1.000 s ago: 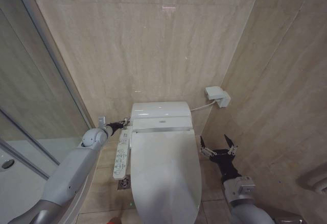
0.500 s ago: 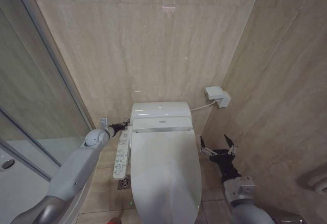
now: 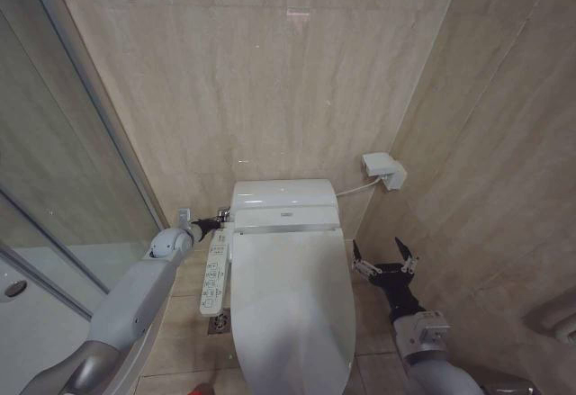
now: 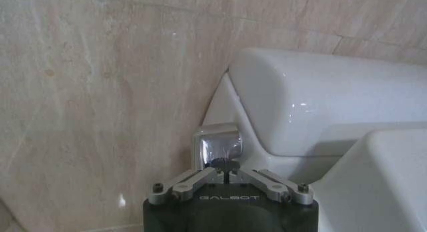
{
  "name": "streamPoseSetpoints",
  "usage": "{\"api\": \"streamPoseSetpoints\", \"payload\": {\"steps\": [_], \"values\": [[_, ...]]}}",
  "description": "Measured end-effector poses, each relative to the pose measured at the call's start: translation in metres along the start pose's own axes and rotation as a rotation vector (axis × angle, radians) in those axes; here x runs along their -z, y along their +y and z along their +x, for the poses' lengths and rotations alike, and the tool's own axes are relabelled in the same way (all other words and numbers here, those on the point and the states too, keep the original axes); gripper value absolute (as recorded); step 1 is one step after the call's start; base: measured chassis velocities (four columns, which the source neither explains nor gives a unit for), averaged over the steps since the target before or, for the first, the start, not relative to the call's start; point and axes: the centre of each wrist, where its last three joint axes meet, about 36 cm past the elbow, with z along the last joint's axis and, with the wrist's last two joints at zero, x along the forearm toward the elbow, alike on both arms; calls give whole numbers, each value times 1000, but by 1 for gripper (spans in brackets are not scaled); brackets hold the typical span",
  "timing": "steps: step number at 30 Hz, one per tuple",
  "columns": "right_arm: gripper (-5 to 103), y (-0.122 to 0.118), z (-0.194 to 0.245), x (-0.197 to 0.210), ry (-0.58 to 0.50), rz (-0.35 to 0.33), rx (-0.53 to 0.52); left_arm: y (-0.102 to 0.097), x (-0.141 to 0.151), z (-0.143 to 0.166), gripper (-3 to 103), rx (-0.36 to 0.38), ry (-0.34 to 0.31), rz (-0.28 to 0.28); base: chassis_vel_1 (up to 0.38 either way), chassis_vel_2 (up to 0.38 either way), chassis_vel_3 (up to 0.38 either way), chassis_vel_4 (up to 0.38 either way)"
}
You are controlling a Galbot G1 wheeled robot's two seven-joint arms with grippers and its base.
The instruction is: Open the toilet lid, clean the toilet bowl with a toilet brush, close the toilet lid, and flush.
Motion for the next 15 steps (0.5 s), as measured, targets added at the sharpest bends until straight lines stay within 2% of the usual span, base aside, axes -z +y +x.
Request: {"api": "streamPoseSetpoints", "payload": {"steps": [15], "values": [[100, 0, 0, 0, 0, 0, 0, 5, -13, -9, 0, -13, 8, 20, 0, 0, 0, 0]]}}
